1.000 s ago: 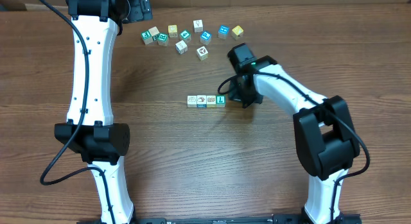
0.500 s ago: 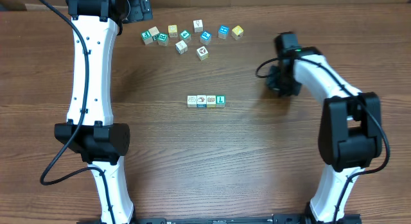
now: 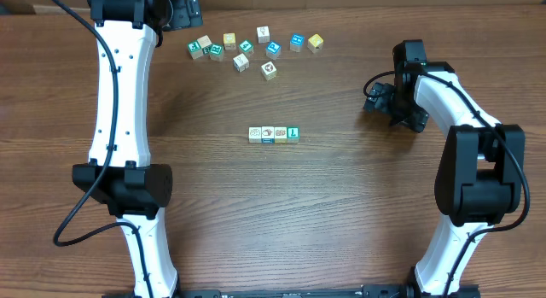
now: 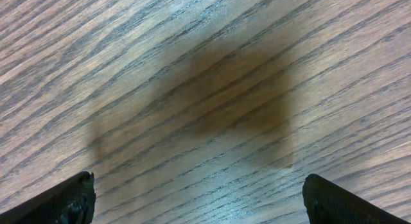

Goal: Form a horizontal line

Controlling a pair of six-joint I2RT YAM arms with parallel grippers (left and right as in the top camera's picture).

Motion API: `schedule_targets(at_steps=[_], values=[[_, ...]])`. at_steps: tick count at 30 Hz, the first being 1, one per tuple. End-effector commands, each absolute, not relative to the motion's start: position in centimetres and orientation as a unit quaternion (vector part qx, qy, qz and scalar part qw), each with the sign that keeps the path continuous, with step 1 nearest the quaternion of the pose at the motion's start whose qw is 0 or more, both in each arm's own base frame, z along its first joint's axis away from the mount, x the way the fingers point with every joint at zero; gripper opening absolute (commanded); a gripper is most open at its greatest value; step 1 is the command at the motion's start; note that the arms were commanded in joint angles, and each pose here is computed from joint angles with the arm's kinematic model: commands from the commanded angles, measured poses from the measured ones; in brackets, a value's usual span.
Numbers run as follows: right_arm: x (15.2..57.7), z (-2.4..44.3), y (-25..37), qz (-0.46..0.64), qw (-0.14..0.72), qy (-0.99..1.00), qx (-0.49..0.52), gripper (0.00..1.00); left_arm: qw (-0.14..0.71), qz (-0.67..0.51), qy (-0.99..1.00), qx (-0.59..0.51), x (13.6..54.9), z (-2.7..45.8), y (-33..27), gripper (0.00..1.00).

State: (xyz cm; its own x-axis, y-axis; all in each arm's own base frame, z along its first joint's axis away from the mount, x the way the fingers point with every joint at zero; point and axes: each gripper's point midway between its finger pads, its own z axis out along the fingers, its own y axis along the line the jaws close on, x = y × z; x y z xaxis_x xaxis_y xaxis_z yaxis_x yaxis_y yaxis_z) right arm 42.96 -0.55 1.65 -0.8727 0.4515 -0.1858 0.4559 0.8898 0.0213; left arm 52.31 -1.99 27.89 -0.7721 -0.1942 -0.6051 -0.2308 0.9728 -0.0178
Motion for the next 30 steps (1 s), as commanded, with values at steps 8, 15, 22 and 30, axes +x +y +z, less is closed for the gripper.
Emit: schedule_targets(at_steps=[8,15,22,30], values=[[42.83,1.32,-0.81,-0.016,0.091,0.968,0.234,1.00,0.323,0.031,0.940,-0.106,52.26,28.27,-2.24,1.00],[42.83,1.32,-0.81,-0.016,0.091,0.968,0.234,1.00,0.323,0.031,0.940,-0.106,52.27,28.28,-2.24,1.00],[42.83,1.32,-0.81,-0.016,0.091,0.968,0.234,1.00,0.323,0.031,0.940,-0.106,52.27,28.28,-2.24,1.00],[42.92,1.67,-0.86,-0.015,0.095,0.967,0.235,1.00,0.323,0.032,0.940,-0.106,52.26,28.27,-2.23,1.00]])
